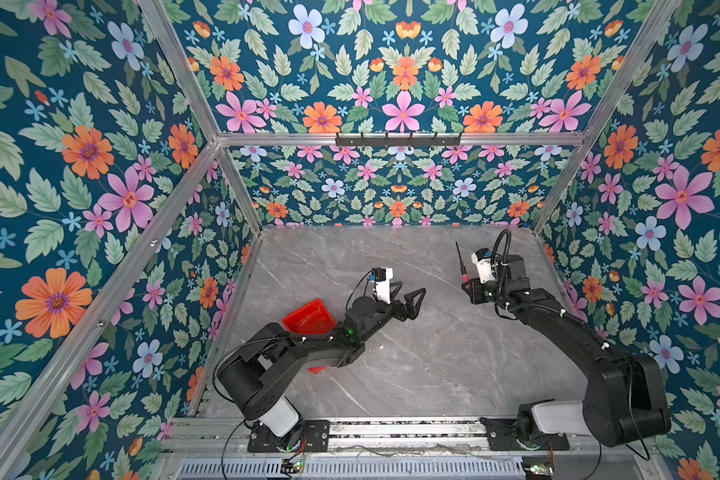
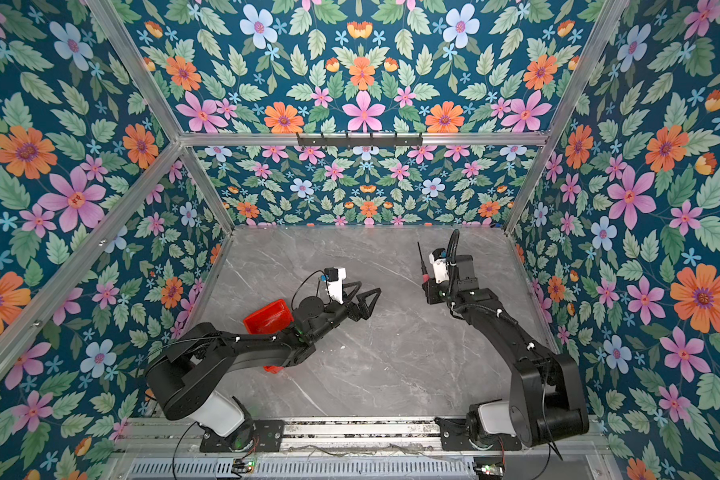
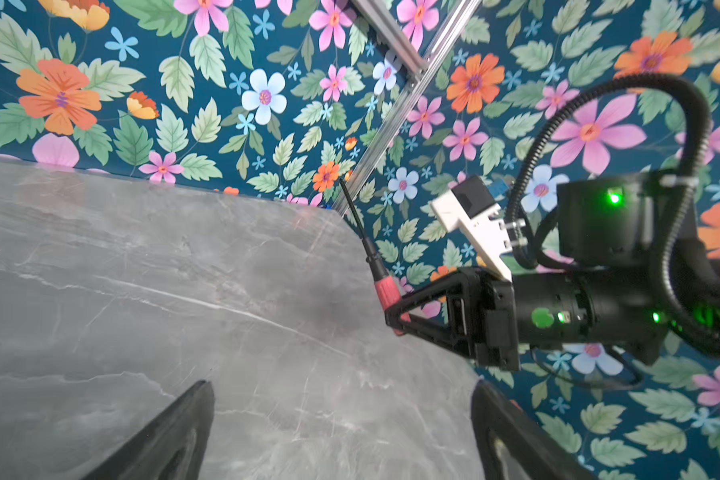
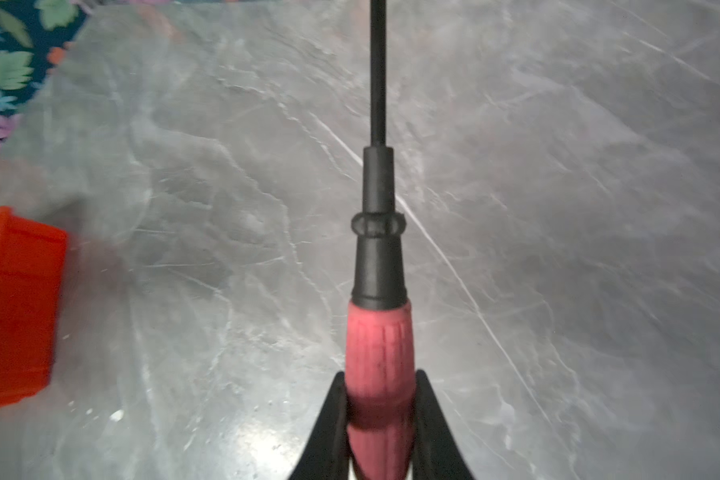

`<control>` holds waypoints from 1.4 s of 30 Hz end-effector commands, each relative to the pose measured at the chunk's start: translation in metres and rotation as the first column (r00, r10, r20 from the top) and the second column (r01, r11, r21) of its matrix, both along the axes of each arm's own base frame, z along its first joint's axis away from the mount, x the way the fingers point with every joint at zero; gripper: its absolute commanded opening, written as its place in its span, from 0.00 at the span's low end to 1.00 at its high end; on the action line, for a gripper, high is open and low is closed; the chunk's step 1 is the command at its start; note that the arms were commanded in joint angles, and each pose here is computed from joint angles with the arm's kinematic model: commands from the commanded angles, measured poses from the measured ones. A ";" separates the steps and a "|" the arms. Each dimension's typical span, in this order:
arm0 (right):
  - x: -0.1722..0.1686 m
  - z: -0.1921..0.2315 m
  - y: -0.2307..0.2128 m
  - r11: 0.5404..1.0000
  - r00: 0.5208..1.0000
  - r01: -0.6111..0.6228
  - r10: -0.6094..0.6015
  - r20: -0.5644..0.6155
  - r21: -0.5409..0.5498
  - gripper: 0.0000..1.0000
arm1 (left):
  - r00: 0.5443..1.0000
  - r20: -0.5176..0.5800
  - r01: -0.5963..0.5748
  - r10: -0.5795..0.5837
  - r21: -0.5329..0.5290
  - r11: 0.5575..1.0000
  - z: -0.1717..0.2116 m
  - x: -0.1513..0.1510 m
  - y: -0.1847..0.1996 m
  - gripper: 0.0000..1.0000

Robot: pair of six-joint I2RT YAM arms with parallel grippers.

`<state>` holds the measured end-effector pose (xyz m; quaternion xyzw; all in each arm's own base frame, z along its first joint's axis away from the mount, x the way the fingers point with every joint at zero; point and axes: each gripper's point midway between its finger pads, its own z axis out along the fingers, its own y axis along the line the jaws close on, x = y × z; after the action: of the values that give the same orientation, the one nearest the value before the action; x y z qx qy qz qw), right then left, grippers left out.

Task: Put the screwdriver in the bin
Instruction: 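Lift the screwdriver toward the left gripper while the left gripper approaches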

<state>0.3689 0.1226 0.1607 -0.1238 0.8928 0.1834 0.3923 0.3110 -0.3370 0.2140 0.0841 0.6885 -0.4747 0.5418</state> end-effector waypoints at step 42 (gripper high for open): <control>-0.068 0.066 0.111 0.812 0.810 -0.573 0.542 0.223 0.108 0.00 | 0.985 0.003 0.159 -0.170 -0.364 0.918 0.047 0.003 -0.026 0.16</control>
<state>0.3071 0.2301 0.2226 -0.3413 0.7720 0.3460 0.4097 0.3149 -0.3634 0.2571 0.0294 0.5947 -0.6354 0.4916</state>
